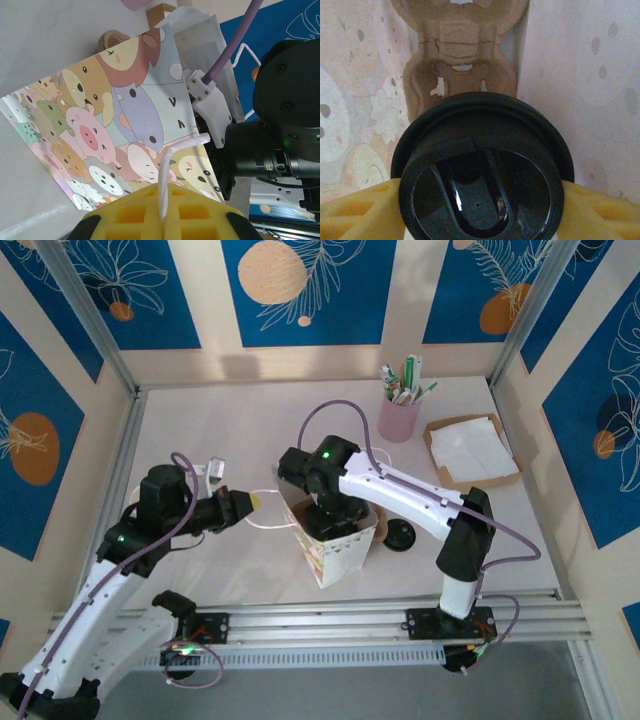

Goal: Pack the takeout coffee

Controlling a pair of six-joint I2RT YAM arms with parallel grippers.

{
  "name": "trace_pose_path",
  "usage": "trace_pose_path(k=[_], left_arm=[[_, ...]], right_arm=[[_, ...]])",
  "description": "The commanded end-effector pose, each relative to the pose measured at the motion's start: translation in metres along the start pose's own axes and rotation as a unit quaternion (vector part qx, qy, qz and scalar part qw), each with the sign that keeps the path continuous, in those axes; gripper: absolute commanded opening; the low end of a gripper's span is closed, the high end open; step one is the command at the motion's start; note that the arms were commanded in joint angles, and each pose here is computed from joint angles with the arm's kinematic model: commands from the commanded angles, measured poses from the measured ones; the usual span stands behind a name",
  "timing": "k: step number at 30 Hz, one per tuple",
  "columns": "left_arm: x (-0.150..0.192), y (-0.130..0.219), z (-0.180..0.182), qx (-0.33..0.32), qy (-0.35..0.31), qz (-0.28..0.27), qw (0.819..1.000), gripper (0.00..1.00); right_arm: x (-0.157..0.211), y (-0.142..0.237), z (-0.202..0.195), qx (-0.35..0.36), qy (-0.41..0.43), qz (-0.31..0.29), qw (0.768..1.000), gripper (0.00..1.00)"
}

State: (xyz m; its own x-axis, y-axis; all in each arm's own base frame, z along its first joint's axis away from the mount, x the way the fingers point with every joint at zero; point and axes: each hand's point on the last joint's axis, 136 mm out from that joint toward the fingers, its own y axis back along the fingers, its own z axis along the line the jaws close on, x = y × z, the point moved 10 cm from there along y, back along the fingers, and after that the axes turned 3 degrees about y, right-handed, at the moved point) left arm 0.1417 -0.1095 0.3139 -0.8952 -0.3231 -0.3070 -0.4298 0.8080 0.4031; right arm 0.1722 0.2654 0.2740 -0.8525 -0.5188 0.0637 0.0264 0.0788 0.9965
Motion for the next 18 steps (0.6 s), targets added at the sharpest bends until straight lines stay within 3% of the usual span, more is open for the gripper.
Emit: trace_pose_path(k=[1,6,8,12,18], left_arm=[[-0.0048,0.0032,-0.0072,-0.009,-0.027,-0.019,0.999,0.07],[-0.0102,-0.0011,-0.0065,-0.018,-0.036,-0.028,0.999,0.10],[-0.0116,-0.0020,-0.0076,-0.016,-0.038,-0.029,0.999,0.16],[-0.0116,-0.0009,-0.0082,-0.017,-0.042,-0.031,0.999,0.33],[-0.0108,0.0053,-0.0120,-0.020,-0.052,-0.039,0.998,0.68]], right_arm=[[0.0005,0.0080,-0.0032,-0.020,0.003,-0.014,1.000,0.68],[-0.0034,0.0081,-0.0058,-0.023,0.001,-0.018,1.000,0.68],[-0.0029,0.0077,-0.0057,-0.022,0.002,-0.018,1.000,0.68],[-0.0004,0.0084,-0.0056,-0.022,0.004,-0.028,0.999,0.68],[0.0026,0.0100,-0.0054,-0.022,0.006,-0.042,0.999,0.68]])
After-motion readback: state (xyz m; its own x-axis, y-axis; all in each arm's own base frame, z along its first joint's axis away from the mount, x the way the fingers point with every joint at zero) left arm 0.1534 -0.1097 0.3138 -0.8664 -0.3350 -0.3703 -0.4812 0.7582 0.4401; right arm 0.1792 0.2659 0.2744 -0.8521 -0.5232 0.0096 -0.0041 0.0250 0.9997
